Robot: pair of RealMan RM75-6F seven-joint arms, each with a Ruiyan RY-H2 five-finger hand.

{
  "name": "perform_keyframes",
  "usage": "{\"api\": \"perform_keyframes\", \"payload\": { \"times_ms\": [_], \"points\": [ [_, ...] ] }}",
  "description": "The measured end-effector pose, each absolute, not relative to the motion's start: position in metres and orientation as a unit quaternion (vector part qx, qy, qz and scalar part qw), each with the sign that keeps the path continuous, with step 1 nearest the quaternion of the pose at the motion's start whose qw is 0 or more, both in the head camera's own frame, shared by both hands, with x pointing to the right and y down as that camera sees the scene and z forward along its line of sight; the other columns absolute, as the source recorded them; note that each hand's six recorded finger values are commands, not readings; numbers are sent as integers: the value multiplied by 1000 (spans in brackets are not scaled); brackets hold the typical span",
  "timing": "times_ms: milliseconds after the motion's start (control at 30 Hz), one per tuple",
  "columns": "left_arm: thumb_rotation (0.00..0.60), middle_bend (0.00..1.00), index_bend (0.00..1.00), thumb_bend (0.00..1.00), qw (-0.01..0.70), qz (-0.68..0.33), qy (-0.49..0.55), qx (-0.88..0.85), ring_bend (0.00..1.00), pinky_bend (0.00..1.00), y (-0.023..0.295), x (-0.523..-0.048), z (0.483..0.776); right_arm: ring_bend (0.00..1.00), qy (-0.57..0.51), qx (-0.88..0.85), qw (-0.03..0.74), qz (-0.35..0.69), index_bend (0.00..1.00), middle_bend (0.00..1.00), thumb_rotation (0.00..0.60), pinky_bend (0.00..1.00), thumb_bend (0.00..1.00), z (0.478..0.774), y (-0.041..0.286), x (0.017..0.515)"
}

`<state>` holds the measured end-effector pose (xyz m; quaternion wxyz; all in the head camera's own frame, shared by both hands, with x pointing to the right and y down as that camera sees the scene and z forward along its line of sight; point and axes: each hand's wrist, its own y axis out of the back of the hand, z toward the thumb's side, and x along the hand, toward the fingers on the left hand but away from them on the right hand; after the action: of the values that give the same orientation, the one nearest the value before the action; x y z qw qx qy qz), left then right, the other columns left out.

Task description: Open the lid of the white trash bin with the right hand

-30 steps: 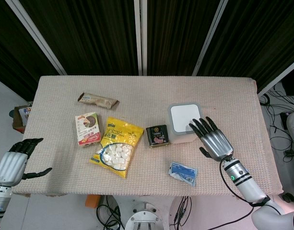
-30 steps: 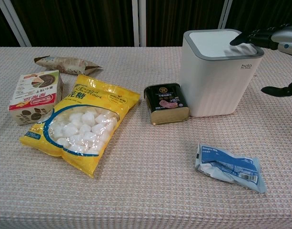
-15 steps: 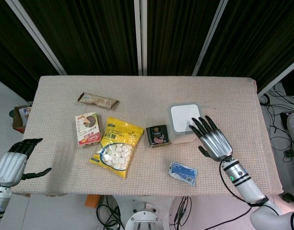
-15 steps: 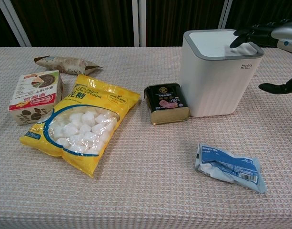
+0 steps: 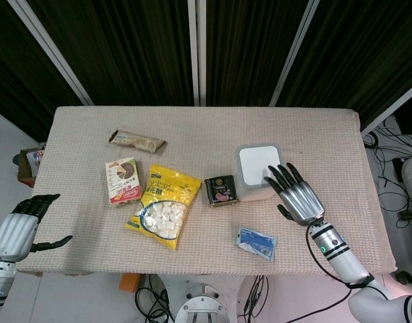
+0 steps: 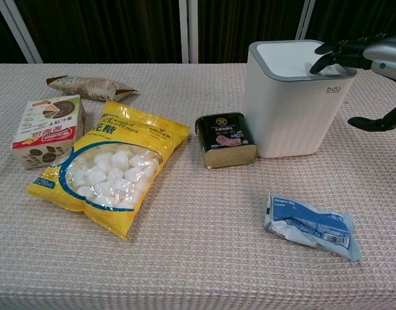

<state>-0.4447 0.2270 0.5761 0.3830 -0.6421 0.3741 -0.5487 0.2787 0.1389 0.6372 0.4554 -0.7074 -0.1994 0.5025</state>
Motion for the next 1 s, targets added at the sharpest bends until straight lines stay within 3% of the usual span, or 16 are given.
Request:
{"api": "perform_keyframes", "payload": {
  "times_ms": [167,267,333,633,1000],
  "points": [
    [309,218,170,0,383,-549,374,-642,183,258,227,-445,576,0,-202,-706,456,503,268,0,600,0,258,637,138,280],
    [310,218,171,0,384,-549,374,-642,184,258,226,-445,575,0,-218,-704,456,499,69,0,600,0,255,631,134,282],
    [309,218,171,0,385,-548,374,-641,183,258,225,-444,575,0,-237,-702,456,493,3,0,600,0,249,625,131,284],
    [311,217,170,0,388,-546,379,-638,183,258,223,-446,573,0,-352,-675,447,470,0,0,600,0,240,588,136,331],
    [307,218,171,0,389,-542,382,-640,183,258,224,-445,573,0,-405,-605,388,565,0,0,600,0,237,580,213,463]
  ]
}}
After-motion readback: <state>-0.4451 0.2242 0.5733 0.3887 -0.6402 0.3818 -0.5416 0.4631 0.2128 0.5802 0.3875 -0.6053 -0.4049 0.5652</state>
